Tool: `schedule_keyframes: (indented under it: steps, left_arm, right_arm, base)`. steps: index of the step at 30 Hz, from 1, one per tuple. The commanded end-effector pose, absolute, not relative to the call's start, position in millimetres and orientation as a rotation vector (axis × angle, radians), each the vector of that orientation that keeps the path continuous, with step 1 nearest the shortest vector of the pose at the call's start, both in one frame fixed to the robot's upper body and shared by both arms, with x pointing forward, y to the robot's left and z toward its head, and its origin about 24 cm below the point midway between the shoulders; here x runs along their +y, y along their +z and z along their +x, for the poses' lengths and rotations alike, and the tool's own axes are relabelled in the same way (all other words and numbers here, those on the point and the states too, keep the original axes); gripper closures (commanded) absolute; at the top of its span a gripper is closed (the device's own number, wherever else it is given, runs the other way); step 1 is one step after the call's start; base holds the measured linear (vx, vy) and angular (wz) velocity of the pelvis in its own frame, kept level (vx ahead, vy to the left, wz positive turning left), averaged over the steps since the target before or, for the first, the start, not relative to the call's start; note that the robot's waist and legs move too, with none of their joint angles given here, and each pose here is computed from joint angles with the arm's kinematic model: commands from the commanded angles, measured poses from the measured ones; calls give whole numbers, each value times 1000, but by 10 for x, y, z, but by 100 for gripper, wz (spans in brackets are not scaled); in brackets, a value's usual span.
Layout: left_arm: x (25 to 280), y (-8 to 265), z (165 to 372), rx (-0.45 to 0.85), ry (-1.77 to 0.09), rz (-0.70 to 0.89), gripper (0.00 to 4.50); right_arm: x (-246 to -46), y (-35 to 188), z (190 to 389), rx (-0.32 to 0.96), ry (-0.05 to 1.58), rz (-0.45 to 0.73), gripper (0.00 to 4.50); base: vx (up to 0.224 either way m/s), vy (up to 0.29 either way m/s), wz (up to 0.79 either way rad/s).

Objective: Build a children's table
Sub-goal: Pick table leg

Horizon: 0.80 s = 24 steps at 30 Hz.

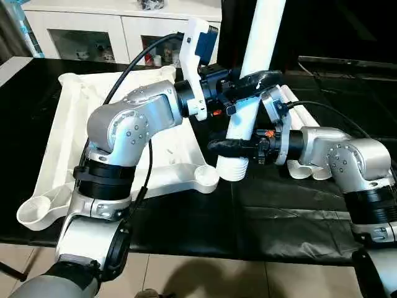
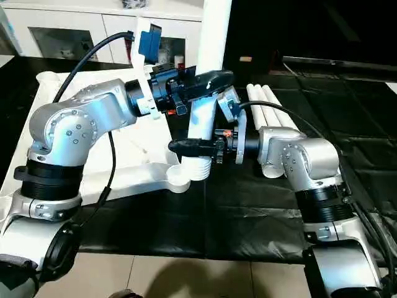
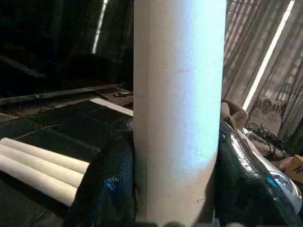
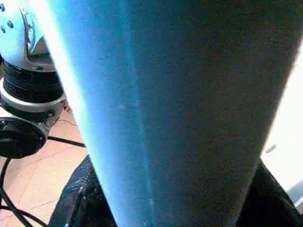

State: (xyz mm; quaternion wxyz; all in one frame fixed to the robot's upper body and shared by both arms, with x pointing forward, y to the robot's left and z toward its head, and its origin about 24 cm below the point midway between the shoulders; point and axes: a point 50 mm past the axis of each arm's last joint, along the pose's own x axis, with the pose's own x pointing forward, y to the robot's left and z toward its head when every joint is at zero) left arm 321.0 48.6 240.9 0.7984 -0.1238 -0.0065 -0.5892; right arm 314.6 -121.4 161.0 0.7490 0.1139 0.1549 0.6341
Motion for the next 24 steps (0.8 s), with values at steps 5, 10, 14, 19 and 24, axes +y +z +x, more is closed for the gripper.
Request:
schedule_keyframes:
  steps: [5,10,14,19,24]
  left_arm:
    - [417,2504,3133,-46,-1332,-235,268]
    - [423,2514,3127,-53,-1338,-231,268]
    - [436,2513,3124,-60,-1341,-225,268]
    - [429,2518,3118,-60,-1351,-228,268]
    - [429,2555,3101,-72,-1368,-233,268]
  right_arm:
    - [-1233,1622,3154,335,1370,254,244]
    - [-1229,1621,3154,338,1369,242,244]
    - [-1228,1633,3156,334,1369,240,244]
    - [-1236,1636,3159,332,1366,237,245]
    - [-1233,1636,3159,337,1366,227,245]
  base:
    - [0,0,0]
    - [0,0,0]
    - [0,0,0]
    - [0,0,0]
    - [0,0,0]
